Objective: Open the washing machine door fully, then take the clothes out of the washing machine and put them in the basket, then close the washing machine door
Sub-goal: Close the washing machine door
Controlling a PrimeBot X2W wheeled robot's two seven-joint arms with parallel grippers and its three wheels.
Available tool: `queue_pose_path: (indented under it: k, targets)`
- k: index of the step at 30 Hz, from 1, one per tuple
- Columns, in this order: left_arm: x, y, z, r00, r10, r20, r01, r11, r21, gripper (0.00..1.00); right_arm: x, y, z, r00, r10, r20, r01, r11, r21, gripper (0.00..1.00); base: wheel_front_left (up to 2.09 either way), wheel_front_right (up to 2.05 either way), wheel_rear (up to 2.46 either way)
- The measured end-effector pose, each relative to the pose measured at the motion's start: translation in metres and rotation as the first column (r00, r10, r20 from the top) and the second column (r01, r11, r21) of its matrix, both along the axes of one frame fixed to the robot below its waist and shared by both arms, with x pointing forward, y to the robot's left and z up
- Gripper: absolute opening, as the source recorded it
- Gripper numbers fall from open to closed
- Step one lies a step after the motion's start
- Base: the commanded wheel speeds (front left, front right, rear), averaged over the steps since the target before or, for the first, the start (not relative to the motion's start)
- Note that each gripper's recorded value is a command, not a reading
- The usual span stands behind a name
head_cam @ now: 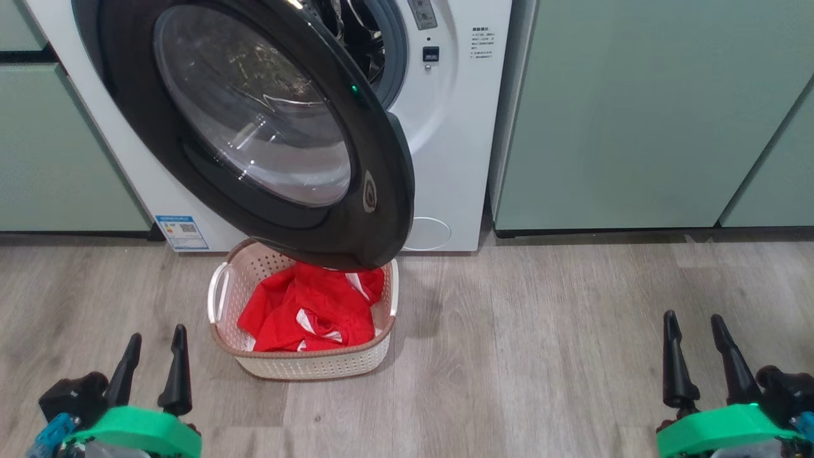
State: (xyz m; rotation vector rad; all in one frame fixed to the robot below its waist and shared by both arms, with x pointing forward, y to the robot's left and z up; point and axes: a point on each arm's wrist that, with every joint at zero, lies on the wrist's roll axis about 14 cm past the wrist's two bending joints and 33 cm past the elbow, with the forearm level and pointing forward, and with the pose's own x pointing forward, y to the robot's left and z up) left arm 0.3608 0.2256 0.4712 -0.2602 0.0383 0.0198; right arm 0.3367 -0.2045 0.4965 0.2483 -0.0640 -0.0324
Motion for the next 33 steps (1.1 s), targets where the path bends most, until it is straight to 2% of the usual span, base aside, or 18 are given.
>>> queue_pose_path:
  k: [15,16,17,19,24,28,33]
  targets:
    - [0.001,0.0,-0.003,1.0,-0.01,-0.012,0.01,1.0,0.016,1.0,-0.002,-0.007,-0.004,1.0,-0.028,-0.012,0.028,0.999,0.026,0.99,0.0,0.0,0.0]
    - [0.001,0.0,-0.004,1.0,-0.01,-0.013,0.01,1.0,0.016,1.0,-0.002,-0.01,-0.004,0.999,-0.036,-0.011,0.037,0.999,0.033,0.8,0.0,0.0,0.0]
    - [0.0,0.0,-0.004,1.0,-0.011,-0.015,0.011,1.0,0.015,1.0,-0.002,-0.013,-0.004,0.999,-0.045,-0.009,0.046,0.998,0.039,0.48,0.0,0.0,0.0]
    - [-0.001,0.0,-0.005,1.0,-0.01,-0.017,0.01,1.0,0.015,1.0,-0.002,-0.019,-0.002,0.998,-0.067,-0.004,0.068,0.996,0.053,0.0,0.0,0.0,0.0]
    - [-0.003,0.001,-0.008,1.0,-0.004,-0.025,0.004,1.0,0.012,1.0,0.006,-0.025,0.011,0.995,-0.089,0.039,0.085,0.993,0.083,0.0,0.0,0.0,0.0]
    - [-0.008,0.004,-0.011,0.999,0.007,-0.036,-0.007,1.0,0.02,1.0,0.026,-0.027,0.051,0.984,-0.091,0.156,0.077,0.993,0.093,0.0,0.0,0.0,0.0]
    - [-0.018,0.009,-0.015,0.999,0.03,-0.043,-0.029,1.0,0.01,1.0,0.049,-0.013,0.103,0.952,-0.034,0.305,0.012,0.997,0.073,0.0,0.0,0.0,0.0]
